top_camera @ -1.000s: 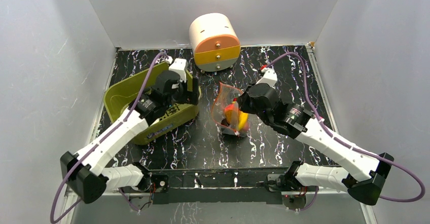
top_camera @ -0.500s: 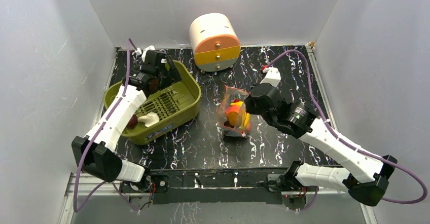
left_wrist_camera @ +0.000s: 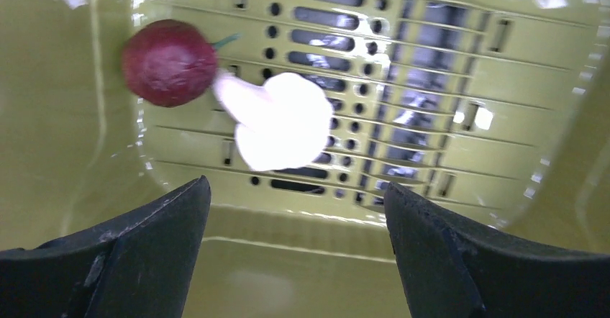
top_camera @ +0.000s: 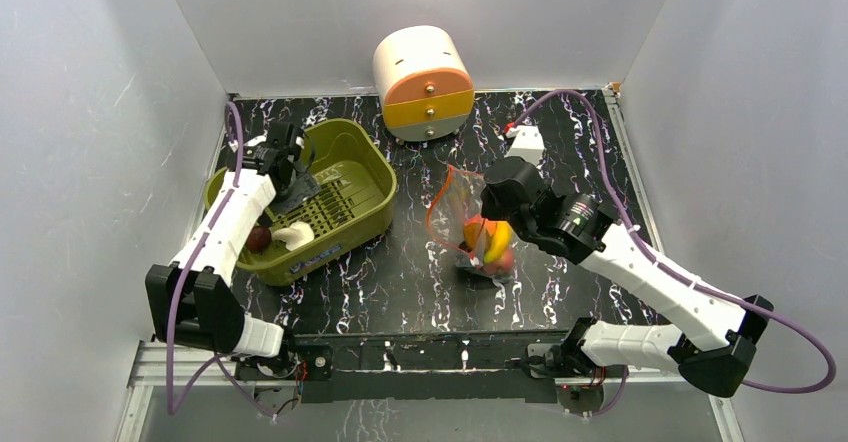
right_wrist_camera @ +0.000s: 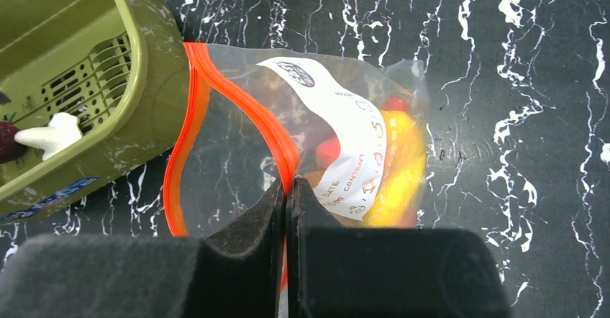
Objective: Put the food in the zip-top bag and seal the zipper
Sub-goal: Pick up the fake vegetable from the bin.
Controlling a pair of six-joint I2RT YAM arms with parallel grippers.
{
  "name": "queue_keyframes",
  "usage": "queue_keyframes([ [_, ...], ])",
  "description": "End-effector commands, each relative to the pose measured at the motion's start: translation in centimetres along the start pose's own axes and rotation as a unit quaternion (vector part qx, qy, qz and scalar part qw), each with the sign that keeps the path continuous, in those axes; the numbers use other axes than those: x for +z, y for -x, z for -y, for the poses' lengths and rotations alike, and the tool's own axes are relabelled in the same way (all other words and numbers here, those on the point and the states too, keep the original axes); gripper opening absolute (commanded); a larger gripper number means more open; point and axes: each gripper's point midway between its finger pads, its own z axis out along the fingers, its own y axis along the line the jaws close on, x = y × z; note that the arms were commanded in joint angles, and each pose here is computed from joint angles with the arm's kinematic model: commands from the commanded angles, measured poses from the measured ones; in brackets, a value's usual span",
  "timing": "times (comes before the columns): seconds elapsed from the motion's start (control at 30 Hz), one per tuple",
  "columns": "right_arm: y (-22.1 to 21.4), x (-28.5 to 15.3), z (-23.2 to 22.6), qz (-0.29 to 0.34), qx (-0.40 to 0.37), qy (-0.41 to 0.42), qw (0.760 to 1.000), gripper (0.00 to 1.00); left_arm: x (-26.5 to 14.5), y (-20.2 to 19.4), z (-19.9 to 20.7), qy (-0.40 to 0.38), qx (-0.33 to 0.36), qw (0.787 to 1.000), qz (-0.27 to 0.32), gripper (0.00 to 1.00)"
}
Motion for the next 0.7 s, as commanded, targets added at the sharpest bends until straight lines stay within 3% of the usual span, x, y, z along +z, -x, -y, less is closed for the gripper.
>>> queue_keyframes([
  [0.0,3.0,-1.0,-0.2,0.037,0.02,-0.009,0.999,0.0,1.1,0.4,-4.4,0.068,0.016,0.998,-0.004,0.91],
  [0.23,2.4,-0.6,-0.4,0.026,0.019,-0.008,0.999,0.0,3.3,1.3,-7.5,0.117,0.066,0.991,0.007,0.95],
  [0.37,2.6,-0.7,-0.5,0.029,0.013,-0.007,0.999,0.0,4.3,1.1,-8.2,0.116,0.059,0.991,0.01,0.98],
  [0.67,2.1,-0.5,-0.3,0.021,0.007,-0.009,1.0,0.0,8.0,0.9,-7.0,0.106,0.053,0.993,0.016,0.87],
])
